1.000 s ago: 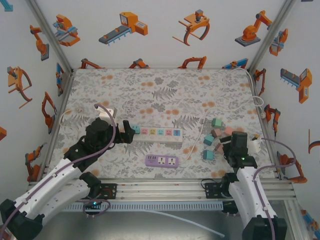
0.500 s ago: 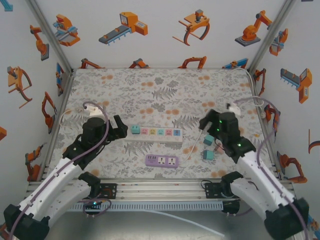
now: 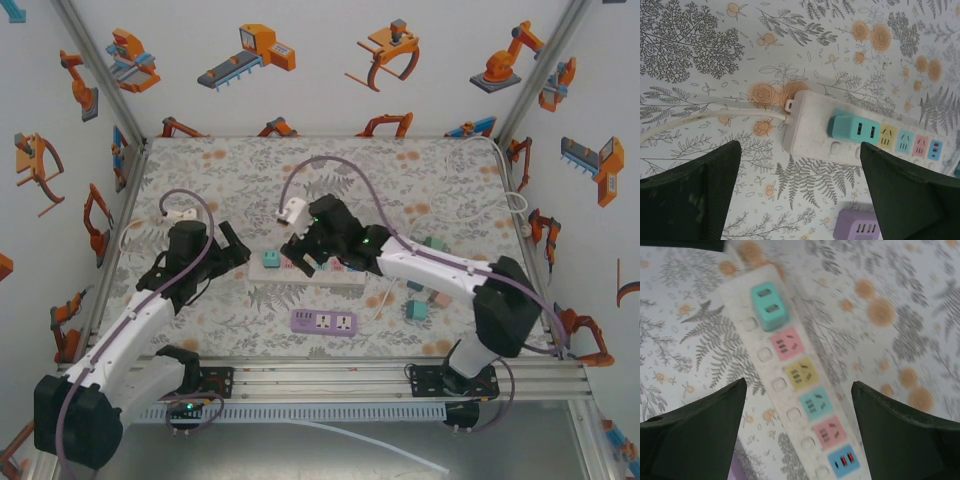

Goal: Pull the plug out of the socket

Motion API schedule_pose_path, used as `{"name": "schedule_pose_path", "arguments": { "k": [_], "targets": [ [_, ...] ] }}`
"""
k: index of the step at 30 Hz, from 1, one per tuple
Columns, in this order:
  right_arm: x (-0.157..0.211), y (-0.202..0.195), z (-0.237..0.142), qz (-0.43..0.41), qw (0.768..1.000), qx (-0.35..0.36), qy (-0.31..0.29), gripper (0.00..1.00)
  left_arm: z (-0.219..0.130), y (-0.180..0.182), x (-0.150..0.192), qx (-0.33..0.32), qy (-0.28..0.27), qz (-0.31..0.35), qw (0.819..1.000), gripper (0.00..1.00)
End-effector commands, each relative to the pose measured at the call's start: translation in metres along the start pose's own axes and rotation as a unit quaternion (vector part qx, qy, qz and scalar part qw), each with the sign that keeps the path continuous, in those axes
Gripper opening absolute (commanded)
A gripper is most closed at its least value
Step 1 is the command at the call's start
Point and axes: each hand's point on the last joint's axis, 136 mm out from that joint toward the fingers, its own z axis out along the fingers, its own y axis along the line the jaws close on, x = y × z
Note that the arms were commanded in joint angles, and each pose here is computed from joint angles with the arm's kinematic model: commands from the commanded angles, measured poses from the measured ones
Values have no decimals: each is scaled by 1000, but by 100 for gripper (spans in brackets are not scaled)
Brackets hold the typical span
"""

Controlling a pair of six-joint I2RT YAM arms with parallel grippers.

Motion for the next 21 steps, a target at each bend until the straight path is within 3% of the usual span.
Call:
{"name": "schedule_pose_path", "arguments": {
  "k": [1,8,21],
  "targets": [
    [-23,22,23,-76,994,-70,-38,75,7,-12,-5,44,10,-40,998,86],
    [-21,31,73,-95,988,-116,-34,69,19,-5,0,39,27,-49,998,65],
    [-12,42,96,-95,983,-156,-36,51,38,-5,15,49,63,-41,996,55]
  ]
}}
